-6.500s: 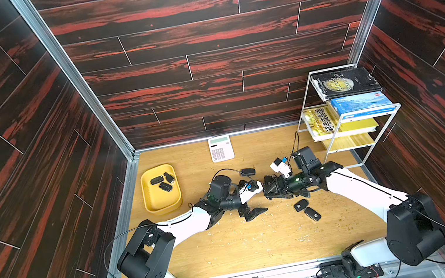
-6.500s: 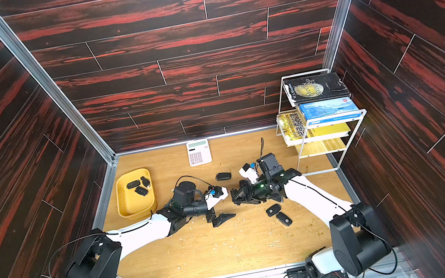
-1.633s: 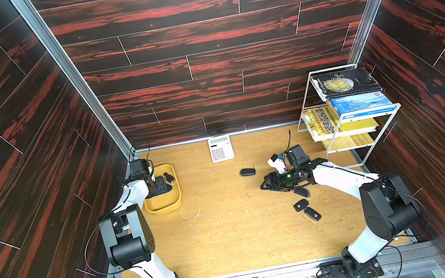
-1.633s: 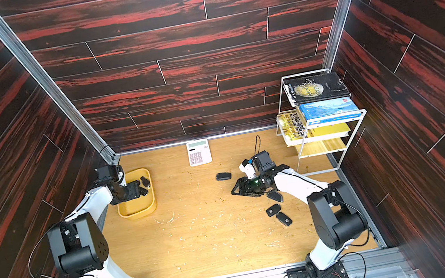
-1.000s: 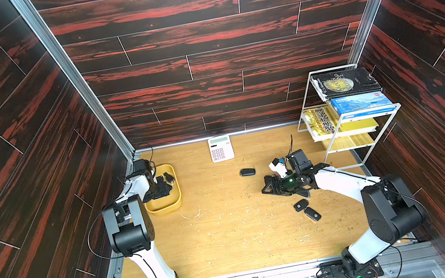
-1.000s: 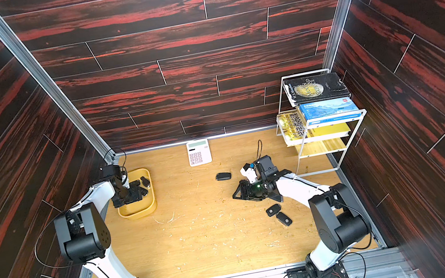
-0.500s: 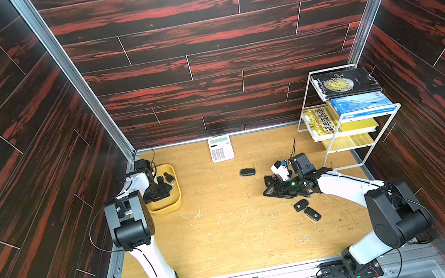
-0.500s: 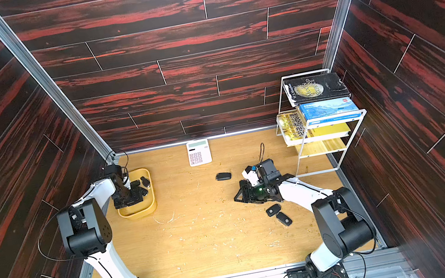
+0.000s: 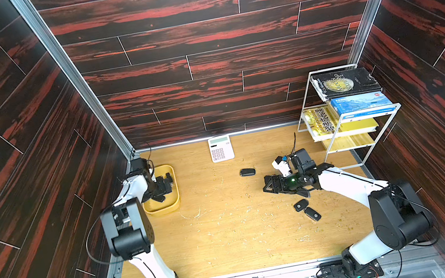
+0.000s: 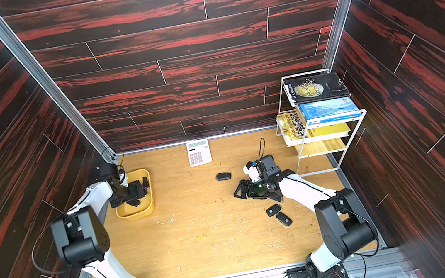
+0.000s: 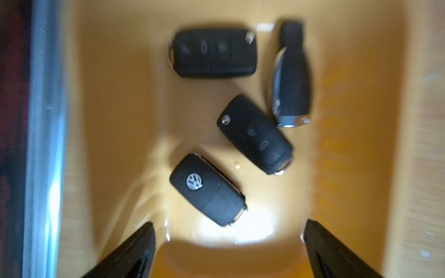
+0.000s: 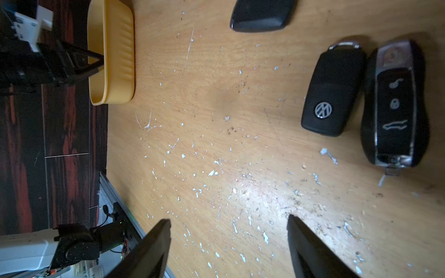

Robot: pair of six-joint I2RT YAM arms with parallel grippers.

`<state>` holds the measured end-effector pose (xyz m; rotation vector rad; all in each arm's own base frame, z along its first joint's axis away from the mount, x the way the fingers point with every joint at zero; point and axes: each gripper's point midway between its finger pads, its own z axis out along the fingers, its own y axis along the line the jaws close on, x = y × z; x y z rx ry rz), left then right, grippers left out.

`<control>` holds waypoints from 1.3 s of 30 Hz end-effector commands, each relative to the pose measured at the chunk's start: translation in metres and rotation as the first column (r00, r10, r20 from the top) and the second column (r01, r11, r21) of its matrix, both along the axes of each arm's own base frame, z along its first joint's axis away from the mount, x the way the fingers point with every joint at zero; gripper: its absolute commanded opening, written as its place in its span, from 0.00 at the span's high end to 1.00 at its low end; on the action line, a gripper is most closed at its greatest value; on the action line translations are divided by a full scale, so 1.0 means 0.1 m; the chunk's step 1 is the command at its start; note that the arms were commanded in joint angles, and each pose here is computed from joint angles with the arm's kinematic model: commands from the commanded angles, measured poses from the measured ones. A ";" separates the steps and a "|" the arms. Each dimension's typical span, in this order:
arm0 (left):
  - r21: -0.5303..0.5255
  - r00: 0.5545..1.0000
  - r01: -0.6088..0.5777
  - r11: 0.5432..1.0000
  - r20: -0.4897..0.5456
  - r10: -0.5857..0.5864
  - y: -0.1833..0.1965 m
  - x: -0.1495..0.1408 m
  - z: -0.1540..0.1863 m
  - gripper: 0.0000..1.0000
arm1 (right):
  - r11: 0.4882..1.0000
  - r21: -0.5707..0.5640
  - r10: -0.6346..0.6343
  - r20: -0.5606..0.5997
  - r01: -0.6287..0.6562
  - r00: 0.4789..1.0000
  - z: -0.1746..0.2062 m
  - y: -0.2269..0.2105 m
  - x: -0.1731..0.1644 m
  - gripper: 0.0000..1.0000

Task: Place the car key into the storage box
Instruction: Place the car key in the storage box, then pick up the car key from the center of the board.

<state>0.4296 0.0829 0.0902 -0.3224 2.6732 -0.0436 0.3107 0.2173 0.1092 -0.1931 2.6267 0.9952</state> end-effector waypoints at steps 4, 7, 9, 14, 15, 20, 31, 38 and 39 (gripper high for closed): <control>-0.254 0.936 -0.056 0.965 0.322 0.139 -0.32 0.16 1.07 0.00 | 0.982 -0.172 -0.075 0.046 0.082 0.996 0.05 -0.30 0.09 0.14; -0.380 0.884 0.007 0.925 0.435 0.173 -0.56 0.10 1.43 0.00 | 0.934 -0.322 -0.147 0.050 0.155 0.988 -0.04 -0.58 0.10 0.14; -0.452 0.811 0.113 0.885 0.557 0.180 -0.76 0.03 1.78 0.00 | 0.896 -0.396 -0.192 0.057 0.199 0.980 -0.07 -0.75 0.07 0.15; -0.476 0.714 0.358 0.803 0.694 0.093 -1.31 -0.24 2.42 0.00 | 0.826 -0.497 -0.285 0.041 0.267 0.958 -0.11 -1.03 -0.14 0.18; -0.472 0.715 0.389 0.791 0.697 0.064 -1.41 -0.30 2.48 0.00 | 0.809 -0.515 -0.309 0.038 0.283 0.950 -0.12 -1.09 -0.19 0.18; -0.533 0.722 0.441 0.722 0.688 0.067 -1.74 -0.45 2.62 0.00 | 0.768 -0.551 -0.382 0.015 0.326 0.924 -0.17 -1.27 -0.45 0.18; -0.621 0.757 0.518 0.588 0.653 0.022 -2.14 -0.63 2.49 0.00 | 0.731 -0.596 -0.480 -0.103 0.332 0.871 -0.44 -1.43 -0.97 0.19; -0.571 0.712 0.584 0.578 0.702 -0.025 -2.35 -0.74 2.61 0.00 | 0.704 -0.623 -0.516 -0.120 0.340 0.848 -0.66 -1.50 -1.08 0.20; -0.566 0.709 0.585 0.580 0.704 -0.028 -2.37 -0.74 2.60 0.00 | 0.705 -0.619 -0.517 -0.115 0.345 0.848 -0.66 -1.49 -1.05 0.21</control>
